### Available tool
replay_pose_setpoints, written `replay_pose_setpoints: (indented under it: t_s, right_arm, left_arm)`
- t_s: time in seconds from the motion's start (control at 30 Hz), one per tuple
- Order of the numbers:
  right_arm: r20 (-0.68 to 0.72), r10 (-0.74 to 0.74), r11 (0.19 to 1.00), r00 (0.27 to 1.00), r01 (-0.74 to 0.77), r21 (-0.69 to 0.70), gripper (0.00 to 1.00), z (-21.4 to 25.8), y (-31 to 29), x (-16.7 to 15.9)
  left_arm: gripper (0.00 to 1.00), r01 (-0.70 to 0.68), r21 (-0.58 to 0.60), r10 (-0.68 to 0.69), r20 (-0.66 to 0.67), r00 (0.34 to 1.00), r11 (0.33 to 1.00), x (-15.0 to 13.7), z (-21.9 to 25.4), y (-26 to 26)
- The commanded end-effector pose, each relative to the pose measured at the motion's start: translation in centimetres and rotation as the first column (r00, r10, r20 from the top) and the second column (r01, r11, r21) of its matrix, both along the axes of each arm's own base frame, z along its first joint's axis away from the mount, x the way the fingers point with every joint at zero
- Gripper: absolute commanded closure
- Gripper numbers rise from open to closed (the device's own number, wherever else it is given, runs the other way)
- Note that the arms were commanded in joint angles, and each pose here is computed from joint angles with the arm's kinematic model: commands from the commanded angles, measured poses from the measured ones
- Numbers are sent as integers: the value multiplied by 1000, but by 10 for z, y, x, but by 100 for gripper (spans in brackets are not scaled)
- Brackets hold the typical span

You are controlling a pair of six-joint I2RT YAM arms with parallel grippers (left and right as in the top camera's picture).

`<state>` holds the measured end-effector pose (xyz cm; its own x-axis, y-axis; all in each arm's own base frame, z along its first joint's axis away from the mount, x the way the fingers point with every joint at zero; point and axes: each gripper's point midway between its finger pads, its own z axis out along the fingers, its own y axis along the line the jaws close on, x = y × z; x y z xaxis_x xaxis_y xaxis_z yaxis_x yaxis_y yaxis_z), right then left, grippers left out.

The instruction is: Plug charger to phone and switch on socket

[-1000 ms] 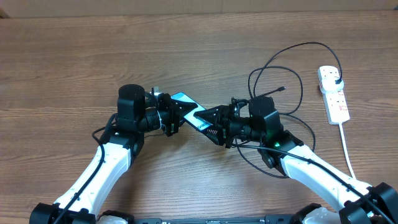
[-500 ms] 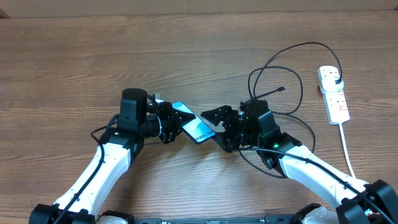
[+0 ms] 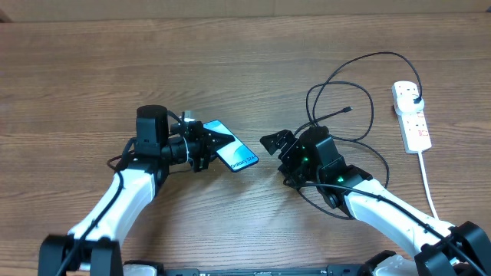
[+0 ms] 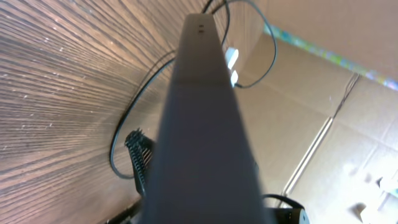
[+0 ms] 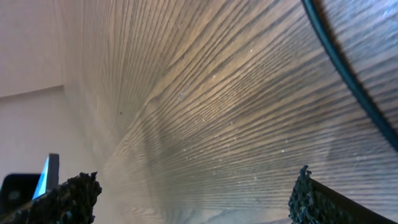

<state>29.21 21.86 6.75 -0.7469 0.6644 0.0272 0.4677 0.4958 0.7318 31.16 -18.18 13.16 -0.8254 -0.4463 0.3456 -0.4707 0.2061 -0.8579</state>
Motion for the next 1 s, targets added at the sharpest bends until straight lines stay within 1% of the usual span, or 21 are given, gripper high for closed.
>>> replay_pose_setpoints:
  t_s: [0.0,0.1,0.27,0.4,0.57,0.7,0.8,0.87,0.97]
  right_arm:
    - [42,46,997,998,-44,-60,0,-5,-3,0]
    - [25,88,992,996,-85,-89,0,-10,-5,-7]
    - [-65,102,989,993,-108,-101,0,-22,-11,-23]
    - [-53,171,979,984,-176,-104,0,-19,-12,-24]
    - [-89,189,970,978,-200,-137,0,-14,-17,-24]
    - [-108,204,964,973,-219,-150,0,-5,-17,-24]
    - [-129,230,957,965,-248,-148,0,2,-14,-27]
    - [-144,262,947,954,-283,-151,0,7,-13,-31]
    - [-158,286,935,945,-311,-169,0,15,-14,-33]
  left_arm:
    - [96,106,-120,-107,2,994,987,-3,14,-12]
    - [96,148,-178,-150,3,989,973,2,10,-17]
    - [96,184,-237,-198,-34,980,954,12,-8,-22]
    - [96,197,-252,-215,-43,976,947,21,-19,-24]
    - [96,190,-241,-203,-31,979,952,28,-22,-24]
    - [96,190,-227,-191,19,981,955,34,-18,-24]
    - [96,135,-187,-130,39,991,973,46,-22,-21]
    - [96,88,-165,-85,25,996,982,54,-27,-19]
    - [96,62,-151,-60,21,998,987,58,-29,-18]
